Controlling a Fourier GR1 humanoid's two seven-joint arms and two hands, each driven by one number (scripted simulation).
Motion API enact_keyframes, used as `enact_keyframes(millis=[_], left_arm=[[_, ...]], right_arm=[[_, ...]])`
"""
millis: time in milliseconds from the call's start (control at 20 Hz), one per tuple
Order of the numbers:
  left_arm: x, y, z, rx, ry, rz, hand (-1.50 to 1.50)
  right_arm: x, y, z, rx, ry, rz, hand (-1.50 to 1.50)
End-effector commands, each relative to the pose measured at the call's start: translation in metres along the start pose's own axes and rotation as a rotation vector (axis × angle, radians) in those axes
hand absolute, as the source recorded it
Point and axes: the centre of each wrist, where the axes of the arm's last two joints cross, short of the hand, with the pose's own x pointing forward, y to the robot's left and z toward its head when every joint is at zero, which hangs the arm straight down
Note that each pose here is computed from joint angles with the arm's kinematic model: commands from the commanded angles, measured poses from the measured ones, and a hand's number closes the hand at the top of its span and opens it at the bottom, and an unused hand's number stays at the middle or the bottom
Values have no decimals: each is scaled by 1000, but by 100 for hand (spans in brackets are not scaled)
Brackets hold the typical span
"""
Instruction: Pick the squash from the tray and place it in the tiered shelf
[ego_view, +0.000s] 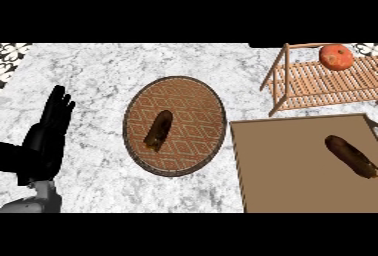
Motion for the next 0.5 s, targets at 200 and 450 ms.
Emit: enact_keyframes(millis=[200,450], left_arm=[[9,0,0,-14,-4,4,0],[10,-2,-6,-8,14,7,0]], right_arm=[[-23,-84,30,43,-21,-45,-150],[-20,-106,38,46,-19,-32,-150]])
